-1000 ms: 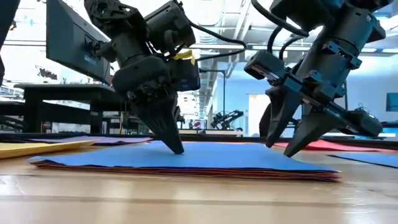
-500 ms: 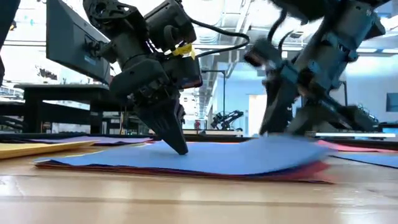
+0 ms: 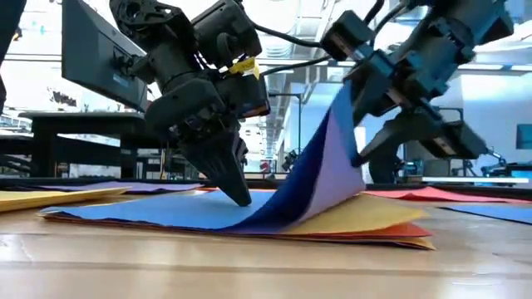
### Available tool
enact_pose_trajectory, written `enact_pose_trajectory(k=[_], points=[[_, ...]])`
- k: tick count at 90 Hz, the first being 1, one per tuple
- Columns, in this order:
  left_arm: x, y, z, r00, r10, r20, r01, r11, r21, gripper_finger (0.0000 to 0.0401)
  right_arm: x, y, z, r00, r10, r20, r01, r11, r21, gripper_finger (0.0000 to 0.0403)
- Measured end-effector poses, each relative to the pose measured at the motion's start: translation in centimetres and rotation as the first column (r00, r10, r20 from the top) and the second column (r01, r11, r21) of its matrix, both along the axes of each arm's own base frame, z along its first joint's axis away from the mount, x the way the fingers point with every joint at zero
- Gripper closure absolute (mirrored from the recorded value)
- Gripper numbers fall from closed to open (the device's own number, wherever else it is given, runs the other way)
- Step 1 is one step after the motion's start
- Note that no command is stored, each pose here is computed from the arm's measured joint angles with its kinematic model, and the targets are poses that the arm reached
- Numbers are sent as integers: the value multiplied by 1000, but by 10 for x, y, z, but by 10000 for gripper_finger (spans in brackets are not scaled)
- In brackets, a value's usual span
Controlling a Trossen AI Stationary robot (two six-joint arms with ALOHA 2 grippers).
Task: Organize paper
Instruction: Stack the blue paper on top of the other blue paper
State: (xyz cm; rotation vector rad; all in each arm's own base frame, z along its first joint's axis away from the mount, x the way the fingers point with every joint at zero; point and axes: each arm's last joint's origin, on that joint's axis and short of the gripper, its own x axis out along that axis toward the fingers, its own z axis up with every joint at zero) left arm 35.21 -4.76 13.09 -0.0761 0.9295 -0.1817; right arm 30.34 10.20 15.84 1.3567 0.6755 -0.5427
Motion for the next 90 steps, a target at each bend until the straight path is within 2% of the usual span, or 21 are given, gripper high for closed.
enact_pose_trajectory(k=[23, 48, 69, 81, 90], points=[[0, 0, 0, 1000, 3, -5, -3, 1000, -5, 401, -4, 2, -9, 997, -15, -73, 17, 999, 29, 290], [-1, 0, 0, 1000, 4, -10, -4, 1000, -8, 401, 0, 13, 7, 998, 33, 60, -39, 995, 97, 290], [-1, 0, 0, 1000, 0, -9, 0, 1000, -4, 401, -1, 10, 2, 1000, 8, 8, -9, 995, 103, 290], [-1, 0, 0, 1000, 1, -9, -1, 1000, -5, 401, 4, 10, 8, 997, 13, 81, -22, 993, 119, 290], [-1, 0, 0, 1000, 1, -9, -1, 1000, -5, 401, -1, 9, 2, 1000, -1, 11, 0, 994, 109, 290]])
